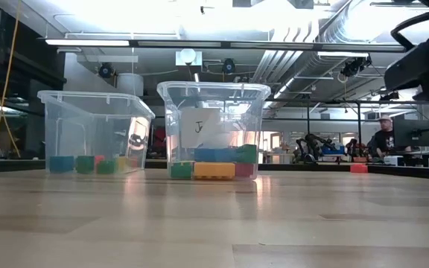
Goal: Sort blocks by size
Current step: Put the orange small game piece into the left transparent bin
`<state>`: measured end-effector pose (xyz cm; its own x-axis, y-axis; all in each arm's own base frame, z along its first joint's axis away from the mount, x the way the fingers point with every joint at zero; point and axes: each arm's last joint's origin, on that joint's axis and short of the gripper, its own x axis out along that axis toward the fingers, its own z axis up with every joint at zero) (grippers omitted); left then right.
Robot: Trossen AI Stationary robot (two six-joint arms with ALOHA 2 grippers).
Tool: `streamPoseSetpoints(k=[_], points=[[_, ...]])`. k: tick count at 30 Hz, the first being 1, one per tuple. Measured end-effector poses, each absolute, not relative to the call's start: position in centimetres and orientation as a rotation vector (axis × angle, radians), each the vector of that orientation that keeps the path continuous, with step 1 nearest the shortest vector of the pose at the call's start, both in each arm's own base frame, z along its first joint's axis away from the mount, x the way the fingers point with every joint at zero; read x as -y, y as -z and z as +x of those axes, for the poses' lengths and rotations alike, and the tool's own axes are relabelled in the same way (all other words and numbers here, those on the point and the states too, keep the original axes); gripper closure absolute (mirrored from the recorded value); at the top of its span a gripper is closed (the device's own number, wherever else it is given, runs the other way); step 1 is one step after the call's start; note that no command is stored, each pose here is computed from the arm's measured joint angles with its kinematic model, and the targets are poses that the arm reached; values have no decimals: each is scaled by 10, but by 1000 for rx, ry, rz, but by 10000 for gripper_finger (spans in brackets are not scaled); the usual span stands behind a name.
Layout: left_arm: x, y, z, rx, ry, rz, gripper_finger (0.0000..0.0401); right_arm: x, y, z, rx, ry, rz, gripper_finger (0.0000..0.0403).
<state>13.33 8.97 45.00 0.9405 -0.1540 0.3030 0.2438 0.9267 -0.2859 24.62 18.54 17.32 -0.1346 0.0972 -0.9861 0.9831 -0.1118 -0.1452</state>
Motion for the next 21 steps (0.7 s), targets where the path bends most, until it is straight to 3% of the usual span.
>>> streamPoseSetpoints(k=[21], points=[[-89,-450,133,275,217,-316,121,-190,-123,248,-1357,1356,1368,54]])
